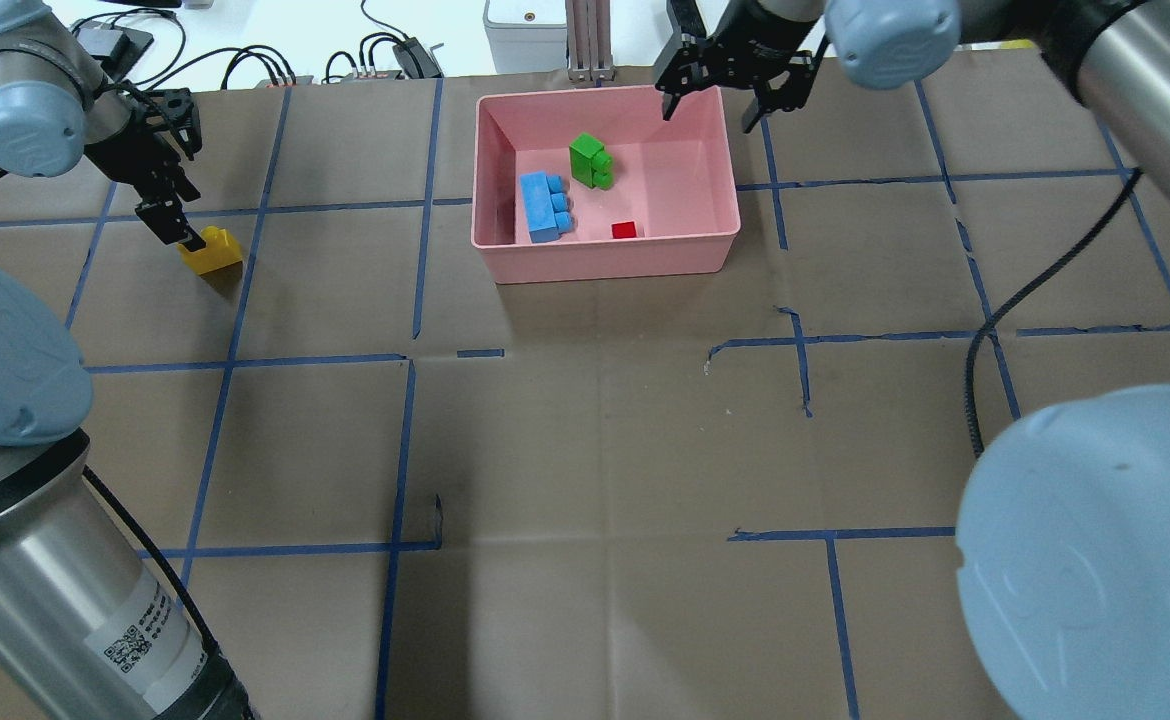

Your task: Put all blocks into box

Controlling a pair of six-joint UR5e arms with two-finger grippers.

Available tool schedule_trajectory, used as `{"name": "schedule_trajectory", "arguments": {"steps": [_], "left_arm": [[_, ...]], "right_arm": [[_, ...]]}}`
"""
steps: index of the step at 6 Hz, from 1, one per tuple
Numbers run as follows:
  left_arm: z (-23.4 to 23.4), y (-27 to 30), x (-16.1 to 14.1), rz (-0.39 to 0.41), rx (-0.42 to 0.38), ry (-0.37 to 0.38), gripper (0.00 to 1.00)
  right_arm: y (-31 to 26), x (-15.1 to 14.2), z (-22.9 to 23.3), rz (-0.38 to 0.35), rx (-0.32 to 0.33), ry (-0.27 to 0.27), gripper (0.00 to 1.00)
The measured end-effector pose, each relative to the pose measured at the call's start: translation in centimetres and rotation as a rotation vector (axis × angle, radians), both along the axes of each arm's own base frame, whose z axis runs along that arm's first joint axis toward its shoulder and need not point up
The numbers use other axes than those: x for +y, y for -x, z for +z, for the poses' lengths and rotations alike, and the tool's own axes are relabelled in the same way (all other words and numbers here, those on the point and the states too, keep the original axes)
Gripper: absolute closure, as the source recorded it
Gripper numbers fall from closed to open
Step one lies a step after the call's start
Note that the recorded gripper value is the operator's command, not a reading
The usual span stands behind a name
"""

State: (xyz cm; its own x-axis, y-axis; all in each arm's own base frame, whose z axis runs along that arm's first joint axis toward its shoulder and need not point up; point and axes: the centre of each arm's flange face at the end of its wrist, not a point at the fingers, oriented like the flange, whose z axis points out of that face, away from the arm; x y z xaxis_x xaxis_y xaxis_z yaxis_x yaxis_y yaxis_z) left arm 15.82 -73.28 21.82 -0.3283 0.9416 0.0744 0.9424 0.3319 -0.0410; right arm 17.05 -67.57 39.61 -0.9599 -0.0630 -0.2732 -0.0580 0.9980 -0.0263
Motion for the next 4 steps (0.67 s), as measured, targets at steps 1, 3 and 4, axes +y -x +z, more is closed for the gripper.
{"name": "schedule_trajectory", "arguments": {"steps": [1, 3, 4], "left_arm": [[-1.8, 0.2, 0.6, 0.000, -0.001, 0.000, 0.05], [-4.2, 0.5, 2.0, 0.001, -0.010, -0.001, 0.43], [-4.0, 0.1, 2.3, -0.002, -0.056, -0.008, 0.63]], "right_arm": [[2.7, 3.3, 3.5, 0.057, 0.036, -0.047, 0.00], [3.5, 13.2, 10.6, 0.050, 0.117, -0.012, 0.00], [1.8, 17.7, 11.1, 0.020, 0.168, -0.020, 0.00]]}}
